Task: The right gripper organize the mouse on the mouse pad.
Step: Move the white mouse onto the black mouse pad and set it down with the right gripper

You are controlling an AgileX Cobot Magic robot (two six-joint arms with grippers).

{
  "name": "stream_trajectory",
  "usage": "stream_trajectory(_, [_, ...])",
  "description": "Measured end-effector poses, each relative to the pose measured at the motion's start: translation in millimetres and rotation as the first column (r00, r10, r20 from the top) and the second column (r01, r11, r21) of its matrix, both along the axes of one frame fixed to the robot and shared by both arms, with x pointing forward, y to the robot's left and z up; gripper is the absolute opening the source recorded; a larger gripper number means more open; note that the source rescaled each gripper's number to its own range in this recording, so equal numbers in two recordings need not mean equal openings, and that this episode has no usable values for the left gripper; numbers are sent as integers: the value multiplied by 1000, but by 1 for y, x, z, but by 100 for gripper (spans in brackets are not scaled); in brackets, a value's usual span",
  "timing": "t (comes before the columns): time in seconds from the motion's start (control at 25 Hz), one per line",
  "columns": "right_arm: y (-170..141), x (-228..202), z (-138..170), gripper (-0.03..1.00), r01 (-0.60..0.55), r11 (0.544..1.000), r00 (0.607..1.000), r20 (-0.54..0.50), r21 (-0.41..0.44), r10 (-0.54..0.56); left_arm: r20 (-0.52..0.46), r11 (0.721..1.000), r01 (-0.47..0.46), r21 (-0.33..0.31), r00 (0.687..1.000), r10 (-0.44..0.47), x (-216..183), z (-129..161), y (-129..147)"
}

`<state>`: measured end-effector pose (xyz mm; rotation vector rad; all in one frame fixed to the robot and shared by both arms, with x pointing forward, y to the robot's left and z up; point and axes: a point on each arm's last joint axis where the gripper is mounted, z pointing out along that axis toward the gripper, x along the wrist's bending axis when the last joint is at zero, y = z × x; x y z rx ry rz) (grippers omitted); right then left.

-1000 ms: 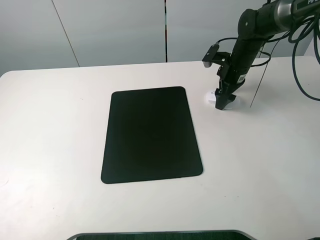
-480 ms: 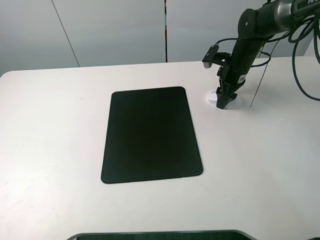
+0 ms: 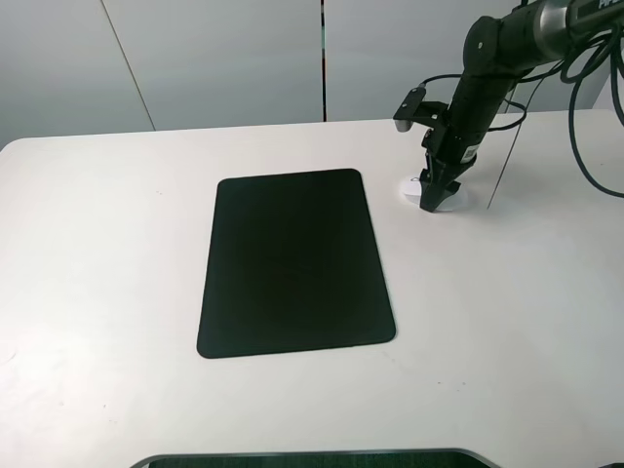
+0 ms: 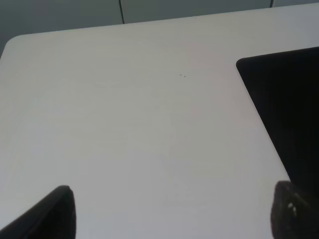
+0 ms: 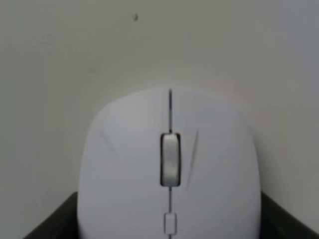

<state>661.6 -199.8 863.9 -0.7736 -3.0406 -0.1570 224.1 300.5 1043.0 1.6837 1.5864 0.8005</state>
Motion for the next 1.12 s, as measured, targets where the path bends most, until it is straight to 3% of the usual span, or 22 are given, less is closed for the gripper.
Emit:
stream_trajectory(0.28, [0, -2, 6, 3, 49, 999, 999, -19, 1, -49, 0, 1000, 0, 0, 1000, 0, 0, 0, 0])
stream_trajectory(0.52, [4, -8, 40, 3, 167, 986, 986, -16, 10, -167, 0, 1000, 0, 0, 1000, 0, 0, 0, 0])
stream_trajectory(0.8, [47, -29, 65, 3, 447, 894, 893, -33, -31, -448, 0, 1000, 0, 0, 1000, 0, 0, 0, 0])
stream_trajectory(1.12, [122, -67, 67, 3, 595, 802, 801, -53, -43, -597, 0, 1000, 0, 0, 1000, 0, 0, 0, 0])
